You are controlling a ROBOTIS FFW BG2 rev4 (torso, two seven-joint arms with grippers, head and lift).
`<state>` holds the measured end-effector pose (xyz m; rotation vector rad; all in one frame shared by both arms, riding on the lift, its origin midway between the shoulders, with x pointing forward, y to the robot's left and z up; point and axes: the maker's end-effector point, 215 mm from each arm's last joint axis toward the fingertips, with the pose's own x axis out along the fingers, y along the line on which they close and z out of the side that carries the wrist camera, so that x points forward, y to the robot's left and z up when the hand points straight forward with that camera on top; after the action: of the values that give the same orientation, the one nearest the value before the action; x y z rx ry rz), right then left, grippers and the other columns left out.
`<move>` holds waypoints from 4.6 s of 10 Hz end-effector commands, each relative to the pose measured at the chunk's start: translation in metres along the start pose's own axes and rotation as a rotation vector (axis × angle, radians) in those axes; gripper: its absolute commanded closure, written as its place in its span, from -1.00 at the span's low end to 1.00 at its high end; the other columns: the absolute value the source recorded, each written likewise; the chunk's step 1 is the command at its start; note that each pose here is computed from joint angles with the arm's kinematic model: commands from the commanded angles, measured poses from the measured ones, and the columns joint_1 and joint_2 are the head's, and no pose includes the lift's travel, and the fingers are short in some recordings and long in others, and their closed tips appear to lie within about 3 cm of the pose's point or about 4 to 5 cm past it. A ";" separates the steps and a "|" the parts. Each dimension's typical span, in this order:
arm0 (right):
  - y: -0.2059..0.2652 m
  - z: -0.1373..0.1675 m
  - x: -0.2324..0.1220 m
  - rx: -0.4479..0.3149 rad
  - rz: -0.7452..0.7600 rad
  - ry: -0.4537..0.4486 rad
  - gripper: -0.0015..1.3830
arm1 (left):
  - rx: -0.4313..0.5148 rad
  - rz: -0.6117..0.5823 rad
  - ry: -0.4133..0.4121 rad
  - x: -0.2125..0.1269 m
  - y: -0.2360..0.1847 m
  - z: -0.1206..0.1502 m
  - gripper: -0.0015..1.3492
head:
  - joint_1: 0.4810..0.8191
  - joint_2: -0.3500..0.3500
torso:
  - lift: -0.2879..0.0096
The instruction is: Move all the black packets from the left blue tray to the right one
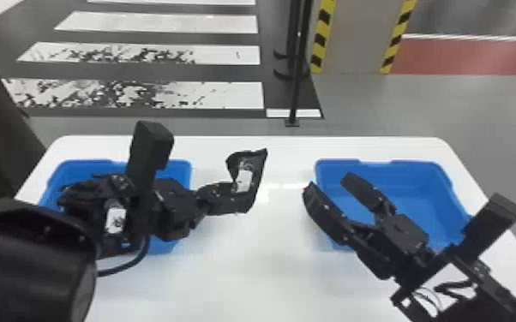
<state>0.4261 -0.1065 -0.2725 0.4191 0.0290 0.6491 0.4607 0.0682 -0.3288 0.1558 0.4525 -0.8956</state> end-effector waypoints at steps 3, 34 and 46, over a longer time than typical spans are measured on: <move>0.013 0.002 0.024 0.035 0.060 -0.011 -0.83 | 0.042 -0.124 -0.039 0.022 -0.047 0.025 0.79 | 0.27 -0.20 | -0.01; -0.293 -0.020 -0.039 -0.126 -0.506 0.143 -0.57 | -0.188 0.303 -0.341 -0.145 0.030 0.000 -0.80 | 0.27 -0.49 | -0.01; -0.007 0.082 -0.038 -0.258 -0.166 -0.124 -0.79 | -0.339 0.624 0.010 -0.155 0.165 -0.137 -0.80 | 0.27 0.56 | -0.01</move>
<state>0.4114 -0.1659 -0.2047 0.2025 -0.1347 0.4505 0.4551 0.3250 -0.3880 -0.0162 0.5090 -0.2015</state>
